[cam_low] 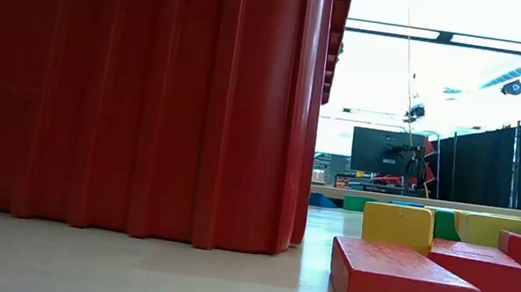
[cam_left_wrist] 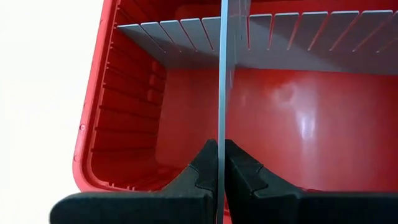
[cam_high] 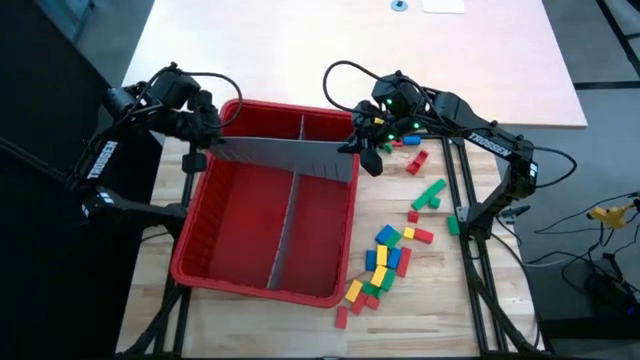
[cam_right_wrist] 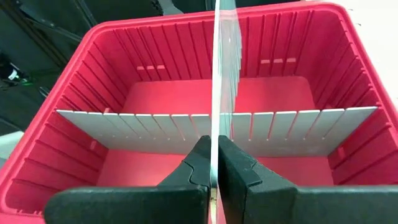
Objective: Sort blocks
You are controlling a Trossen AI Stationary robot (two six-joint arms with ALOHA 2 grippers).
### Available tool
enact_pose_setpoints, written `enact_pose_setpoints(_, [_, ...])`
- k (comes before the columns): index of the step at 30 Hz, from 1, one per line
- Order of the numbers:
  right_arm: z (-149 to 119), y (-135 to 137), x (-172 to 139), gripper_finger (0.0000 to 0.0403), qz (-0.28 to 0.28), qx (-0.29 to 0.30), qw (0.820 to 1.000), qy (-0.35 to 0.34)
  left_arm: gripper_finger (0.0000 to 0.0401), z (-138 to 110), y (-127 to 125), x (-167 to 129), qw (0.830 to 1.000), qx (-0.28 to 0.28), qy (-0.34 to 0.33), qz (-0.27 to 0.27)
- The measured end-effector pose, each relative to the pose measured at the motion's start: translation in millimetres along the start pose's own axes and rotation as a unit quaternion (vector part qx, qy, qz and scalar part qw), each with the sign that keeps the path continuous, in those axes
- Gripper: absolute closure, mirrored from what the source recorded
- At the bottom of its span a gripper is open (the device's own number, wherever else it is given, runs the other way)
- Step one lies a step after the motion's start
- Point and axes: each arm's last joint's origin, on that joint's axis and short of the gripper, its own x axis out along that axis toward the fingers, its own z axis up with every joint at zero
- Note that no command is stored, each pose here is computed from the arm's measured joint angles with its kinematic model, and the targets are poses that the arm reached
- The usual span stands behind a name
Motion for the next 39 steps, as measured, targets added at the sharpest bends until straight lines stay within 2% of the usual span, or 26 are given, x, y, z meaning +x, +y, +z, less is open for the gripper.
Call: enact_pose_setpoints(39, [-1.5,-11.2,-3.6,0.0403,-0.028,-0.009,1.000,-0.004,0.0401,0.7,0.2,0.1,1.000,-0.002,-0.004,0.000])
